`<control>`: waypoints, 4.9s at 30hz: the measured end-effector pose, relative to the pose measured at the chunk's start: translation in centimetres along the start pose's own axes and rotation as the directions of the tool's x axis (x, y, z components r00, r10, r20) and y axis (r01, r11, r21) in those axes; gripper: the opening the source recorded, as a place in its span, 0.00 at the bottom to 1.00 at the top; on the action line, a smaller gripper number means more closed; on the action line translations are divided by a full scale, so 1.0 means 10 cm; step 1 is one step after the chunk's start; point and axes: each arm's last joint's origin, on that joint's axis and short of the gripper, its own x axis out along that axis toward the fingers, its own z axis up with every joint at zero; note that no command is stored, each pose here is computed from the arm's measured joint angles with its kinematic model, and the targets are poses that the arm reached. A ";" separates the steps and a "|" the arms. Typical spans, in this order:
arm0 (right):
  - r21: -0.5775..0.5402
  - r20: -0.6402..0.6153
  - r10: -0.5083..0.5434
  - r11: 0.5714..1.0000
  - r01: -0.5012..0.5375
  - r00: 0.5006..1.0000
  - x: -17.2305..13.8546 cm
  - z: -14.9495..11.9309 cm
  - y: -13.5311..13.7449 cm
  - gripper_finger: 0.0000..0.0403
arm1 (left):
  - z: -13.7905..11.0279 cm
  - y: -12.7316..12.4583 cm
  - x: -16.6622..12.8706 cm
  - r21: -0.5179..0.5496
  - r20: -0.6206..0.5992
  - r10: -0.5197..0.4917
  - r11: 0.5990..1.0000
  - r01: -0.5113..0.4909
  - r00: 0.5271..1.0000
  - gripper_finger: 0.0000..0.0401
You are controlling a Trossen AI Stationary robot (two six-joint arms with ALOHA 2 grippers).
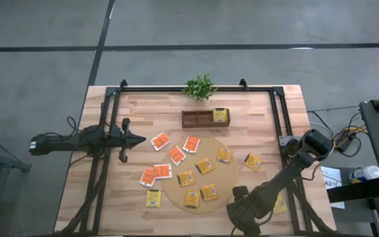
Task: Pick & Place Tea
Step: Put the yellow tea bag into the right section of the wooden organizer
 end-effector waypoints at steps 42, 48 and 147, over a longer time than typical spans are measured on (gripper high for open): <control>0.060 -0.029 -0.066 0.996 0.067 0.997 0.24 -0.10 -0.38 0.06 | 0.00 0.00 0.00 0.000 0.001 0.000 1.000 0.000 1.000 0.00; 0.041 -0.031 -0.069 0.997 0.070 0.997 0.21 -0.09 -0.37 0.02 | 0.00 0.00 0.00 0.000 0.001 0.000 1.000 0.000 1.000 0.00; -0.194 0.037 -0.803 0.578 0.792 0.595 -1.20 0.18 -3.44 0.02 | 0.00 0.00 0.00 0.000 0.001 0.000 1.000 0.000 1.000 0.00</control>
